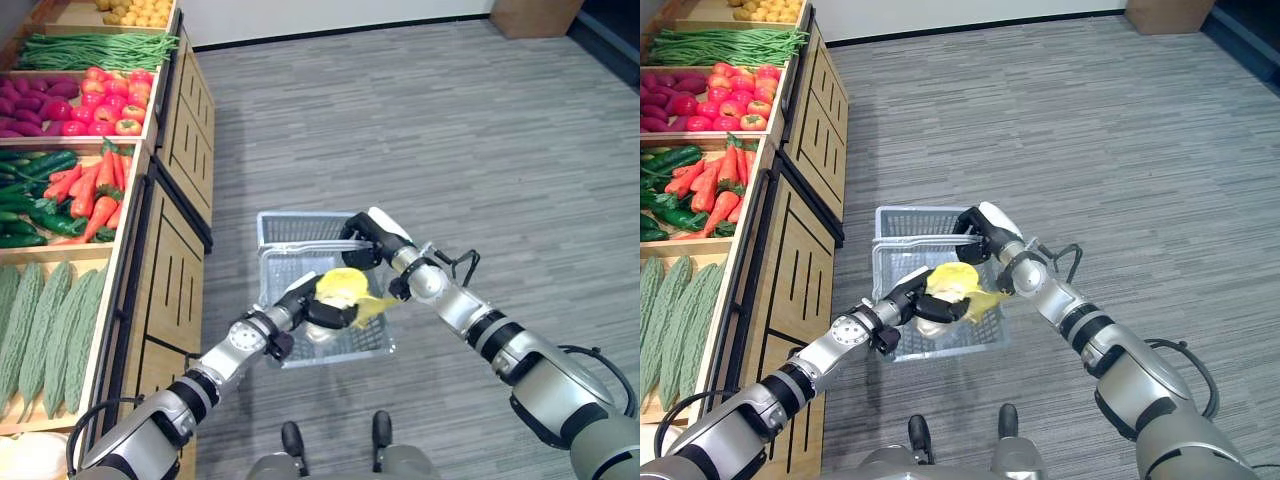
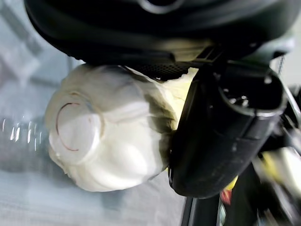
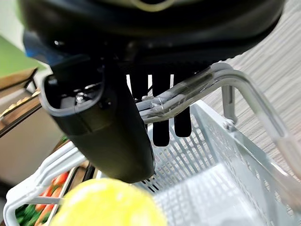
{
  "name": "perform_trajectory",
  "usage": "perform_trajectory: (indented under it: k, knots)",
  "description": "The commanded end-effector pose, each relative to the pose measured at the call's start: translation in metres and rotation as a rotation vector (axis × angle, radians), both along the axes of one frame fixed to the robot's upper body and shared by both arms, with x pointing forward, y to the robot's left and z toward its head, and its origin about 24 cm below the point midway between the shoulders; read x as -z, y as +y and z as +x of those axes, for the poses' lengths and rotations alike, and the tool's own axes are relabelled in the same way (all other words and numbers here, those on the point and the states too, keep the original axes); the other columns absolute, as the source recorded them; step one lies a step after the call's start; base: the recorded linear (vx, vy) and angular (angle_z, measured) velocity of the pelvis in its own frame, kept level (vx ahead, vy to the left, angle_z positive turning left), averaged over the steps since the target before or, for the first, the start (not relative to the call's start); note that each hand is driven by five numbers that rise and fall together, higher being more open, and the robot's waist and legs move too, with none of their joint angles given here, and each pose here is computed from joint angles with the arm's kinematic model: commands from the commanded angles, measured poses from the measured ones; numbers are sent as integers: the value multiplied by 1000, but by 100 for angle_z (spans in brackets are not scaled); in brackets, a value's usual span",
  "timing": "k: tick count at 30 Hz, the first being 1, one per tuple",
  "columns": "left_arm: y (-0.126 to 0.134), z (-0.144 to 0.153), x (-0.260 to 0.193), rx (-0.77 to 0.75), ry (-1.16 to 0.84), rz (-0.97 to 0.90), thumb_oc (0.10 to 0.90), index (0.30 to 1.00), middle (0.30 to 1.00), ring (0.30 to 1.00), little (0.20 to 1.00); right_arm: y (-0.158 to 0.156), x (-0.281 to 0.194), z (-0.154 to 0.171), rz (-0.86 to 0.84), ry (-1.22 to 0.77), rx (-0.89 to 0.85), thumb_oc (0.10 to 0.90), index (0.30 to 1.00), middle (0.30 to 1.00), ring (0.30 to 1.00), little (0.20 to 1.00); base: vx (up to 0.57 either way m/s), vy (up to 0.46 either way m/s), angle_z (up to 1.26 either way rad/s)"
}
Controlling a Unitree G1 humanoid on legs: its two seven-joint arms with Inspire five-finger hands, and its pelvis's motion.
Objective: Get the vegetables into the basket
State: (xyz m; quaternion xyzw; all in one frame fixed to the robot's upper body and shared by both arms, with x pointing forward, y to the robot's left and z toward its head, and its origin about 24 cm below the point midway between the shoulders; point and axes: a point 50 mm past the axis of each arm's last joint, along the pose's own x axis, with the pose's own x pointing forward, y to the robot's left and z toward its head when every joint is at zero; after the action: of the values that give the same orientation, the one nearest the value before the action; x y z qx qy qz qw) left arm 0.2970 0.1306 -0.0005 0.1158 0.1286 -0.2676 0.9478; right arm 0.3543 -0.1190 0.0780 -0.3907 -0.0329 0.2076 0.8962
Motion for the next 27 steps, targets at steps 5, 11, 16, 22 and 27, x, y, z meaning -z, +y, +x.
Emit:
perform_trajectory:
  k: [5, 11, 16, 22, 27]
  knots:
    - [9, 34, -42, -113, -250, 47, 400, 300, 300, 300, 300, 60, -108, 4, 200, -260, -282, 400, 300, 300, 300, 300, 2, -7, -2]
    - [24, 39, -43, -252, -299, 104, 400, 300, 300, 300, 300, 67, -108, -9, 229, -185, -376, 400, 300, 300, 300, 300, -3, -9, -3]
    - [25, 41, -38, -268, -335, 235, 900, 1000, 1000, 1000, 1000, 61, -110, -10, 192, -209, -378, 400, 300, 300, 300, 300, -2, -3, -1]
    - [19, 40, -30, -234, -289, 273, 900, 1000, 1000, 1000, 1000, 54, -105, -2, 179, -204, -308, 400, 300, 300, 300, 300, 0, 0, 0]
    - [1, 36, -30, -107, -288, 290, 900, 1000, 1000, 1000, 1000, 41, -98, 15, 226, -188, -151, 400, 300, 300, 300, 300, 0, 0, 0]
